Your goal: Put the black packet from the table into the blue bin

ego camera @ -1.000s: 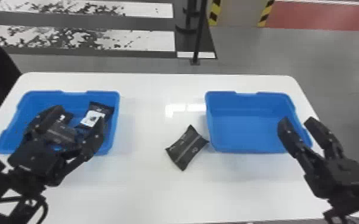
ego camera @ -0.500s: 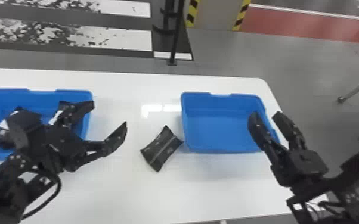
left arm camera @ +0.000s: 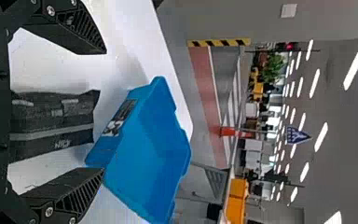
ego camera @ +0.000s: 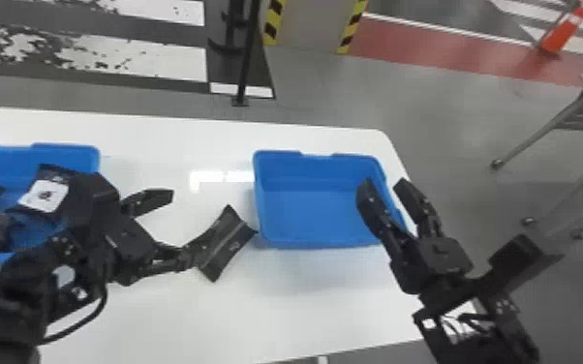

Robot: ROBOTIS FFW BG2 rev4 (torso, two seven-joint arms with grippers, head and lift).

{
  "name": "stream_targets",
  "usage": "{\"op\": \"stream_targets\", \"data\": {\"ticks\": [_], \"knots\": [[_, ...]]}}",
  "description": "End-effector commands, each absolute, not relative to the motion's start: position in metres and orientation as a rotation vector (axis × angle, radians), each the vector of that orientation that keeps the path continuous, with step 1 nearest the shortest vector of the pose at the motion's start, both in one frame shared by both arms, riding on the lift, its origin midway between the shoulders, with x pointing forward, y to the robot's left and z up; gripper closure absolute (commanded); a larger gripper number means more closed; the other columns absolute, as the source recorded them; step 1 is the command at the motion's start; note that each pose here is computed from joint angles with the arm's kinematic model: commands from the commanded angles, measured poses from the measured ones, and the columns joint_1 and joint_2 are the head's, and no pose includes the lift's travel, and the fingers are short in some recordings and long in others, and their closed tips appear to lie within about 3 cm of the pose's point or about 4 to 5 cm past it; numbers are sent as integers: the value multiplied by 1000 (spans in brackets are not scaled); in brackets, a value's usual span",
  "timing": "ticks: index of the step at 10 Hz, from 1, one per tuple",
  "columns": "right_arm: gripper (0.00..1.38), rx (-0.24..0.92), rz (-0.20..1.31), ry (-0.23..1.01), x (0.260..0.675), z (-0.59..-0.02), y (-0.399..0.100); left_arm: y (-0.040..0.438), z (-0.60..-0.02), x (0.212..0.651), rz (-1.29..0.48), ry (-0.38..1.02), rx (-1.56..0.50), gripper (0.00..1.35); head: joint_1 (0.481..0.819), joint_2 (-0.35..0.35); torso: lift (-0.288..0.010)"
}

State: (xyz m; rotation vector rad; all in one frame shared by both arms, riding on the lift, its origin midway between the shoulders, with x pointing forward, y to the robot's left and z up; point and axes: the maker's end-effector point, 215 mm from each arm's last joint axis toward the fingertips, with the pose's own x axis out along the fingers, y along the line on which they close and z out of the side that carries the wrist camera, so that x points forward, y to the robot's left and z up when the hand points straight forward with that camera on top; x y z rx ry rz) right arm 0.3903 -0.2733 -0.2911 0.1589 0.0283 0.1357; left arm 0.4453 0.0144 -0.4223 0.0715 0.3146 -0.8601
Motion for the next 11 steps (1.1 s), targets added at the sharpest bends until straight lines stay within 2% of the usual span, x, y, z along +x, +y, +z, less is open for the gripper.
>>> {"op": "stream_targets", "data": {"ticks": [1, 2, 4, 9, 10, 11], "knots": [[510, 159, 134, 24, 392, -291, -274, -13, -440, 444, -922, 367, 79, 136, 695, -328, -110], [510, 158, 138, 24, 394, -292, -273, -29, -454, 445, -952, 405, 80, 136, 695, -350, -110], [510, 155, 143, 24, 395, -293, -273, -44, -478, 443, -976, 485, 85, 136, 695, -350, -110], [510, 158, 144, 25, 395, -294, -273, -63, -488, 462, -976, 436, 210, 142, 695, -350, -110], [510, 158, 146, 25, 395, -294, -273, -57, -499, 463, -961, 461, 222, 219, 695, -350, -110], [510, 159, 144, 25, 395, -293, -274, -58, -503, 459, -964, 474, 226, 398, 695, -350, -110]]}}
